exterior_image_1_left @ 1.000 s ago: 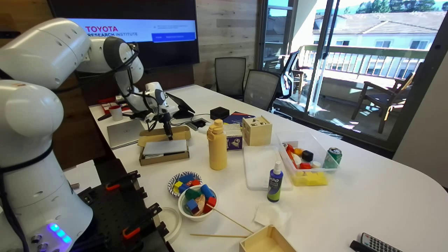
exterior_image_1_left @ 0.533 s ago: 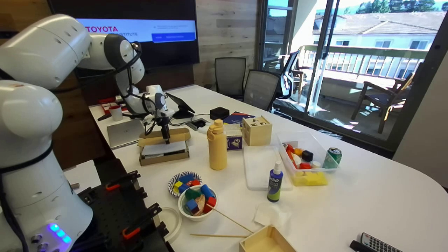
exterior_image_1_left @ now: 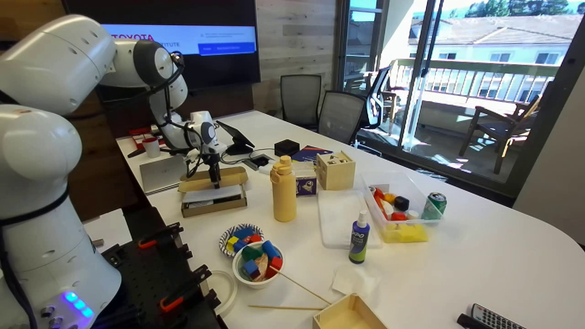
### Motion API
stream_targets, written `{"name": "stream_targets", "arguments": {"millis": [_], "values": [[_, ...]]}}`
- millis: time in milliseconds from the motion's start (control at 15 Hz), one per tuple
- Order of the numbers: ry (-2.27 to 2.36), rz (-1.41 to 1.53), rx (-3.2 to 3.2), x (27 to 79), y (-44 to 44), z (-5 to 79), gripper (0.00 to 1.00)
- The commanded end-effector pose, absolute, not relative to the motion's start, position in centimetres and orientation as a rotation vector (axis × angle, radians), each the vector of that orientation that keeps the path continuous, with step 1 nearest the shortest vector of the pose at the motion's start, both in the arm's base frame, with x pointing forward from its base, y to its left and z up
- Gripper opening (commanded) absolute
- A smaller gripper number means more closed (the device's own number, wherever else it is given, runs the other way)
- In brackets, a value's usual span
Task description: Put the paper in the box
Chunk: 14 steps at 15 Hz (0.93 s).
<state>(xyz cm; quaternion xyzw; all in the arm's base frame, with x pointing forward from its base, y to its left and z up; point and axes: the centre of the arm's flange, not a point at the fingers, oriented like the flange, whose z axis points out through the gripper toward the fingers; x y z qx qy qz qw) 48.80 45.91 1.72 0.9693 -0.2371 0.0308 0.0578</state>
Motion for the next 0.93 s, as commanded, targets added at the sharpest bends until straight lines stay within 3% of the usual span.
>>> {"name": "stream_targets", "arguments": {"millis": [0, 867], "values": [[-0.753, 0.159, 2.957, 47.9, 44.9, 5.3, 1.00], [-0.867, 0.197, 3.014, 49.7, 39.9, 20.3, 1.00]]}}
